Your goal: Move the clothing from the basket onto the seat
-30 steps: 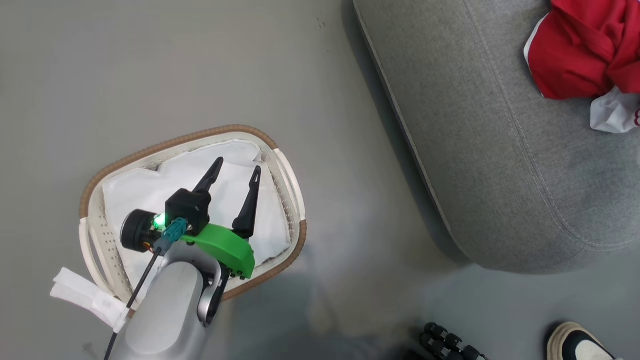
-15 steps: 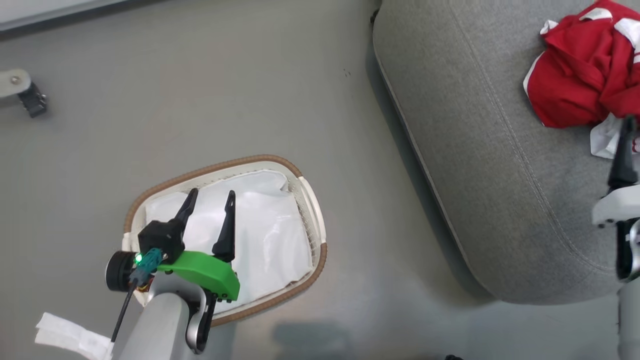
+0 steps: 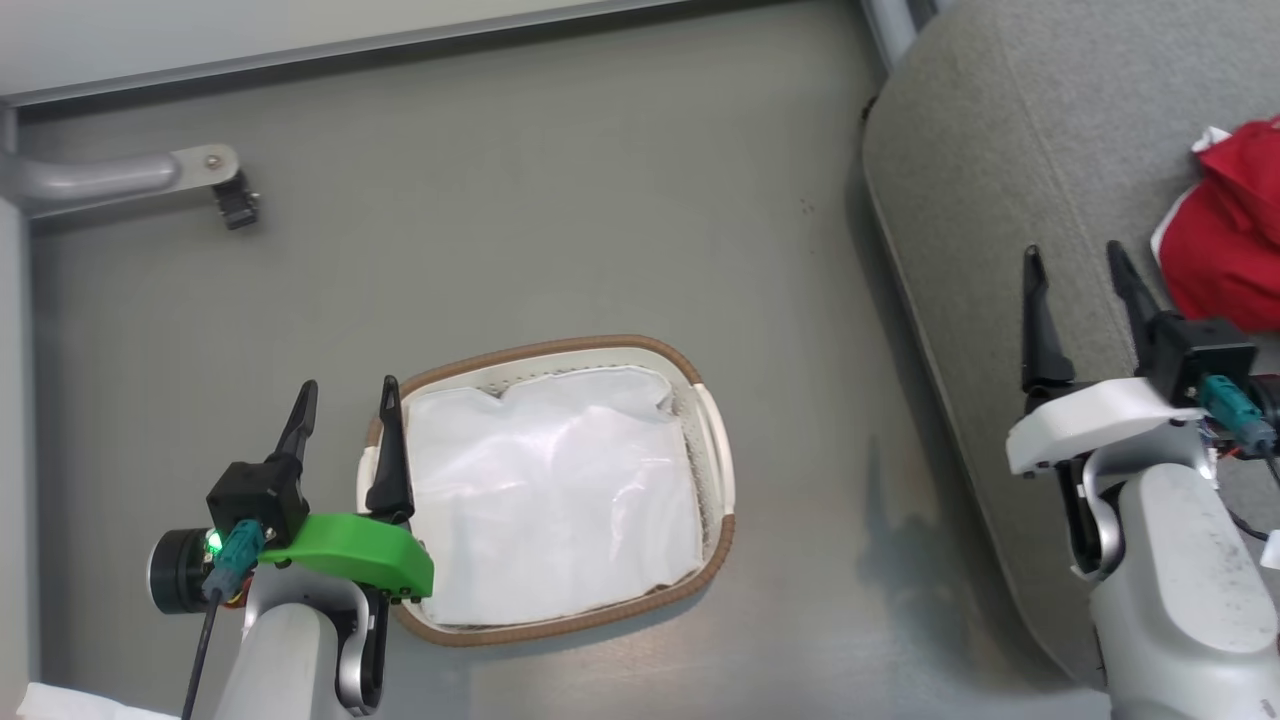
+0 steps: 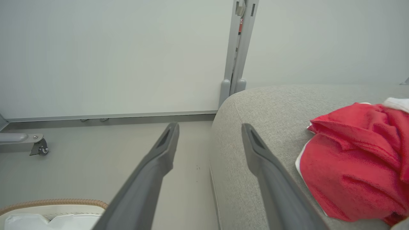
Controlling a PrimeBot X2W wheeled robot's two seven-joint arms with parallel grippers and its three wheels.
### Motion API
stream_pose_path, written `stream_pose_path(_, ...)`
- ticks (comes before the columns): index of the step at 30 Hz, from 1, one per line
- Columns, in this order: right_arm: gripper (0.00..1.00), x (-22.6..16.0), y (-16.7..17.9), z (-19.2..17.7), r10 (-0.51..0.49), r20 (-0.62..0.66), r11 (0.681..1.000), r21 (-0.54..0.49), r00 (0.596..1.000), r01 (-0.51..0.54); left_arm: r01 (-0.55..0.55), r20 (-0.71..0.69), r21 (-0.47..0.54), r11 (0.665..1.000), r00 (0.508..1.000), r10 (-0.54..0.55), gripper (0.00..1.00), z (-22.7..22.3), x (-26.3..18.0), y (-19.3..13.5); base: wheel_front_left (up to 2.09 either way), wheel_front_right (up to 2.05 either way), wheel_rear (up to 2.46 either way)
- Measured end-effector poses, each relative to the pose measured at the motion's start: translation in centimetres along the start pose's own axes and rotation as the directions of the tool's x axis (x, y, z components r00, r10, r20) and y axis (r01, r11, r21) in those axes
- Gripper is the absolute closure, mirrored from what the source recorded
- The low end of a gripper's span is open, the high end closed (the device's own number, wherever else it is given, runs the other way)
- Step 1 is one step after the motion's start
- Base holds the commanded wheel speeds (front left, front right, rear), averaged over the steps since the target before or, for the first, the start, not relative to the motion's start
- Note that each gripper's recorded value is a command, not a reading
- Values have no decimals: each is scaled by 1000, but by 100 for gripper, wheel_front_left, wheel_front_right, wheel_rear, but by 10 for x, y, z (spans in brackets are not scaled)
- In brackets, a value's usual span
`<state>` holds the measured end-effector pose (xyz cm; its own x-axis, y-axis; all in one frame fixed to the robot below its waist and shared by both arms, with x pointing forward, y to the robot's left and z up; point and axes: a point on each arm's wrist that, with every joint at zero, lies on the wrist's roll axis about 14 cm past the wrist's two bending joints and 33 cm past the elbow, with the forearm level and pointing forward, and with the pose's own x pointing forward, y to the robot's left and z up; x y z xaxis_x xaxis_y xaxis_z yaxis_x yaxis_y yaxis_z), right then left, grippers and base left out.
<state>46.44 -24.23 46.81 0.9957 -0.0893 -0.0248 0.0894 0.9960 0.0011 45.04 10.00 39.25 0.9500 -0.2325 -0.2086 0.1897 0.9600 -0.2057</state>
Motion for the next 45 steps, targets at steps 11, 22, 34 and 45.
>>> stream_pose_path(11, 0, -1, 66, 4, 166, 8, 986, 34, 986, -166, -120, 52, -21, 993, 991, 121, 0, 20, -36, 31, 0, 0, 0)
stream_pose_path(22, 0, -29, 79, 1, 204, -11, 976, 75, 979, -202, -141, 69, -31, 990, 987, 143, 0, 24, -63, 32, 0, 0, 0)
stream_pose_path(34, 0, -52, 85, 0, 224, -17, 970, 104, 975, -221, -143, 84, -38, 989, 986, 146, 0, 26, -85, 28, 0, 0, 0)
stream_pose_path(45, 100, -69, 84, -22, 208, -96, 965, 184, 973, -188, -164, 49, -125, 979, 984, 171, 100, 17, -98, 30, 0, 0, 0)
